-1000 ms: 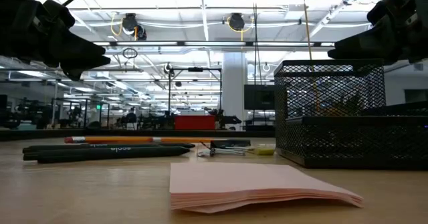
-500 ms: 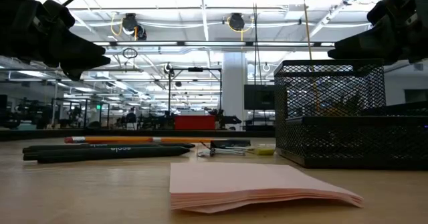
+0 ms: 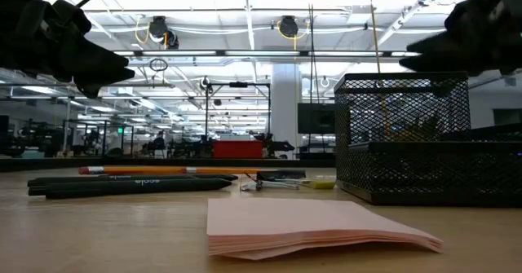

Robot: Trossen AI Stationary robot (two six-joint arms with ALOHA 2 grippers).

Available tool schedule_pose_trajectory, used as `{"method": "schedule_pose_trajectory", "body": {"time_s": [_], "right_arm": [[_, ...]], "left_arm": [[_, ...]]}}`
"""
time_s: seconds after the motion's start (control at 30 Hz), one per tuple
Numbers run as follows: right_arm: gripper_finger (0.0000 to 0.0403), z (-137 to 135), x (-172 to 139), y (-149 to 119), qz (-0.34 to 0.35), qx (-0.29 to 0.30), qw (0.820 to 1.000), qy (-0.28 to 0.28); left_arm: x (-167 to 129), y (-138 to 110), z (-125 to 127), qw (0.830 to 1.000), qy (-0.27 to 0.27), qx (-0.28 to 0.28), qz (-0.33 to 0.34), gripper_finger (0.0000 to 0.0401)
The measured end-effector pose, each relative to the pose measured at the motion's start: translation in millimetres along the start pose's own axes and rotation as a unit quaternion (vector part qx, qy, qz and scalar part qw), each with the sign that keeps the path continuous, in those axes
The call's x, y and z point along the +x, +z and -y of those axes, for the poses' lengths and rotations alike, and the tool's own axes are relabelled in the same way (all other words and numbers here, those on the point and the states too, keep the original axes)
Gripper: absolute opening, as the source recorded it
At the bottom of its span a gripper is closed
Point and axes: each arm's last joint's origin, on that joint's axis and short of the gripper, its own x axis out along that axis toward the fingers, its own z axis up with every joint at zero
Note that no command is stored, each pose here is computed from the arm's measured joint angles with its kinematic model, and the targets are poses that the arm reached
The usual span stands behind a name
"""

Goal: Pick and place office supplies into organizer
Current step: Put the yellow pencil into the black desk organizer

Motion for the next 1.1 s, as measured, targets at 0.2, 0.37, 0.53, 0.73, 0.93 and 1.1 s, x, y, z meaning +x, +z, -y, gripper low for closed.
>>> {"method": "schedule_pose_trajectory", "body": {"time_s": [0.2, 0.37, 0.53, 0.73, 0.93, 1.1], "right_arm": [[0.0132, -3, -1, 15, 0.083, 0.019, 0.996, 0.000], [0.0132, -7, -4, 28, 0.149, 0.037, 0.988, 0.014], [0.0132, -8, -6, 33, 0.177, 0.045, 0.983, 0.020], [0.0132, -7, -1, 30, 0.163, 0.051, 0.985, -0.002], [0.0132, -15, 17, 11, 0.076, 0.047, 0.996, 0.018], [0.0132, -25, 33, -3, 0.040, 0.042, 0.998, 0.027]], "left_arm": [[0, 0, 0, 1.000, 0.000, 0.000, 0.000, 0.0170], [0, 0, 0, 1.000, 0.000, 0.000, 0.000, 0.0170], [0, 0, 0, 1.000, 0.000, 0.000, 0.000, 0.0170], [0, 0, 0, 1.000, 0.000, 0.000, 0.000, 0.0170], [0, 0, 0, 1.000, 0.000, 0.000, 0.000, 0.0170], [0, 0, 0, 1.000, 0.000, 0.000, 0.000, 0.0170]]}}
